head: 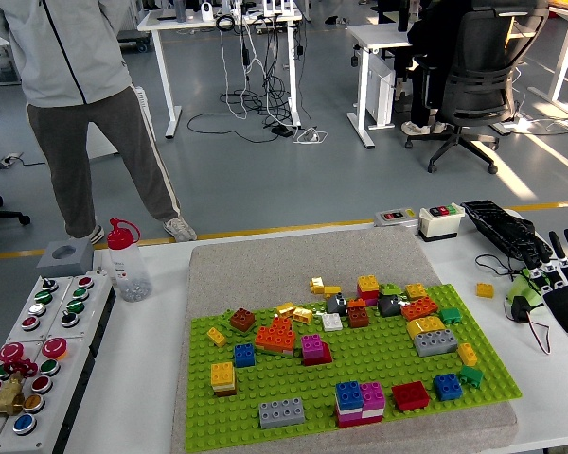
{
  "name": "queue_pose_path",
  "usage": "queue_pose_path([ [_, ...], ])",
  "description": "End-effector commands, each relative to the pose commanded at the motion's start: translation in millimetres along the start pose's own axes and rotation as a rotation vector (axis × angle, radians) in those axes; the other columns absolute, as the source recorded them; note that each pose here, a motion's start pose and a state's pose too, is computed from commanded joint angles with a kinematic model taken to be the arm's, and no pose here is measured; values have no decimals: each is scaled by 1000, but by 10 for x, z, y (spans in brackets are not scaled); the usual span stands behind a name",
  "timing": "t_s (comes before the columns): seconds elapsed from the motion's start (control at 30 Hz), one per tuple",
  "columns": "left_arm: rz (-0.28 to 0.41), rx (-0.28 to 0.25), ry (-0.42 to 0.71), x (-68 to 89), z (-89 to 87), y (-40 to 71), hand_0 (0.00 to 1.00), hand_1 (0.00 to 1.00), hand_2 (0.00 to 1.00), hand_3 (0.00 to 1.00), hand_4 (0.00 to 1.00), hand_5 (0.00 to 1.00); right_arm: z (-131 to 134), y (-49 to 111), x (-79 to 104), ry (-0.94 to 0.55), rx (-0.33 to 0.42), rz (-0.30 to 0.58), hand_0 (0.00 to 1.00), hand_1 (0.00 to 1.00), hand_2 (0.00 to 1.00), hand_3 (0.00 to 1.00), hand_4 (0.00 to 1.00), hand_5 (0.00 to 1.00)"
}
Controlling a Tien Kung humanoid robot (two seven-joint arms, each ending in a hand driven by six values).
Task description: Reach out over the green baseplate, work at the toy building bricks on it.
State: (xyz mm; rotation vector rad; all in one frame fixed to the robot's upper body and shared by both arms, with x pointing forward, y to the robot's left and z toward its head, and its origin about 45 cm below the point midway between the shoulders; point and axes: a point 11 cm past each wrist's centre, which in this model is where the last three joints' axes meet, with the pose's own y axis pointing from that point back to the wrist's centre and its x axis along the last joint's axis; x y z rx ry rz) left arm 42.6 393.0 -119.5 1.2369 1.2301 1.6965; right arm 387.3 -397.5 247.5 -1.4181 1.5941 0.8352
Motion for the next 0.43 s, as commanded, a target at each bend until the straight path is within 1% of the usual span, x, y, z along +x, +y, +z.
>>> queue_pose_path([
  [0.43, -1, -2, 0, -4, 11, 1, 721, 760, 773, 673, 472, 998, -12, -1, -17, -5, 0, -7, 788, 754, 737, 734, 511, 408],
])
